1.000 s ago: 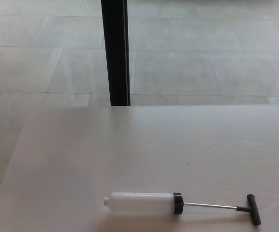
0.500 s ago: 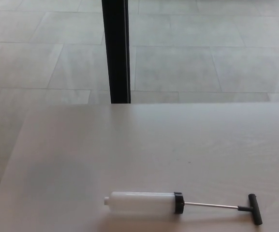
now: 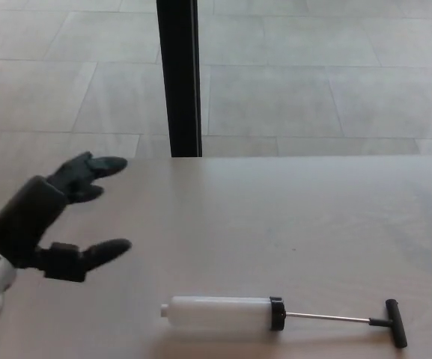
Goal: The robot uses its left hand to lift the air pump kept on the middle of the desk and use the right hand to compress the handle
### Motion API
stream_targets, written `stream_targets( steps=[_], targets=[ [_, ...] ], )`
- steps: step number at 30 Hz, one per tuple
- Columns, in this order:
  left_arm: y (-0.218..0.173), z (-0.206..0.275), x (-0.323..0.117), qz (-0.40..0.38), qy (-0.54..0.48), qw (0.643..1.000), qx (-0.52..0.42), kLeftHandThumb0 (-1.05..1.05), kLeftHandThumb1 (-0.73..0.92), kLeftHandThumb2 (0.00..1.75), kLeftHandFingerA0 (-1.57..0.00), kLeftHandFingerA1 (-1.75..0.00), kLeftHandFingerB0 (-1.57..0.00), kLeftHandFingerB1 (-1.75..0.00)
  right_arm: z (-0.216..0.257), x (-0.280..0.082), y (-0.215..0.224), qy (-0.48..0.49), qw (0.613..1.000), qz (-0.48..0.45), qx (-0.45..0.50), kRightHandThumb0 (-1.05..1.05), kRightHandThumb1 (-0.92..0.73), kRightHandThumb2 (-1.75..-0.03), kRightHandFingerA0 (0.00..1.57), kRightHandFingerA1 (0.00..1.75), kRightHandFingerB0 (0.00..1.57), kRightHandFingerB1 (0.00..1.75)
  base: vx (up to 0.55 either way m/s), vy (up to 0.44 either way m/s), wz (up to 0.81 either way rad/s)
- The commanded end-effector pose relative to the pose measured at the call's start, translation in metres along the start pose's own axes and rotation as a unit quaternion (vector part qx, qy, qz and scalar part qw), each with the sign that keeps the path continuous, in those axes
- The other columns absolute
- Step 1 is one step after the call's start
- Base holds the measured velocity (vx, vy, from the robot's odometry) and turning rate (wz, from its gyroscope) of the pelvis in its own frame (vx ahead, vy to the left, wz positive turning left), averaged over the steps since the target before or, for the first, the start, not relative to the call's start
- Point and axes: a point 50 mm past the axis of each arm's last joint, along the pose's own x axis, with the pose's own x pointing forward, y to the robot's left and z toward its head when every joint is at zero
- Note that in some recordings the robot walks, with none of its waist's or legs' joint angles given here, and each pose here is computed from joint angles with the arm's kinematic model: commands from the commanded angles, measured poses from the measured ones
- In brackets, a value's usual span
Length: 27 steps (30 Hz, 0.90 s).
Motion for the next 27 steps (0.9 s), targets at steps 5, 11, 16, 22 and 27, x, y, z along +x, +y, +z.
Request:
stream_targets(
  steps=[5, 11, 16, 22, 27],
  targets=[
    [-0.06, 0.024, 0.013, -0.105, 0.067, 0.979, 0.16, -0.76, 0.62, 0.58, -0.18, -0.51, -0.16, -0.38, 0.013, 0.013, 0.035, 0.006, 0.999, 0.03, -0.01, -0.75, -0.83, -0.65, 0.27, 0.38, 0.32, 0.35, 0.0, 0.0, 0.0],
    [-0.078, 0.024, 0.014, -0.124, 0.077, 0.972, 0.182, -0.8, 0.5, 0.84, -0.15, -0.55, -0.13, -0.46, 0.019, 0.016, 0.041, -0.001, 0.999, 0.032, -0.002, -0.73, -0.83, -0.65, 0.35, 0.64, 0.41, 0.39, 0.0, 0.0, 0.0],
    [-0.099, 0.029, 0.017, -0.154, 0.067, 0.92, 0.355, -0.88, 0.68, 0.61, -0.19, -0.58, -0.22, -0.43, 0.02, 0.019, 0.043, -0.003, 0.999, 0.032, 0.011, -0.64, -0.63, -1.04, 0.2, 0.52, 0.4, 0.58, 0.0, 0.0, 0.0],
    [-0.12, 0.021, 0.01, -0.166, 0.07, 0.862, 0.473, -0.42, 0.24, 0.92, -0.03, -0.55, -0.01, -0.5, 0.024, 0.019, 0.048, -0.006, 0.999, 0.031, 0.015, -0.66, -0.8, -0.64, 0.31, 0.44, 0.44, 0.4, 0.0, 0.0, 0.0],
    [-0.12, 0.011, 0.009, -0.157, 0.09, 0.829, 0.529, -0.86, 0.66, 0.6, -0.06, -0.52, -0.2, -0.42, 0.027, 0.02, 0.047, -0.009, 0.999, 0.024, 0.029, -0.6, -0.59, -1.01, 0.24, 0.54, 0.45, 0.6, 0.0, 0.0, 0.0]
  ],
)
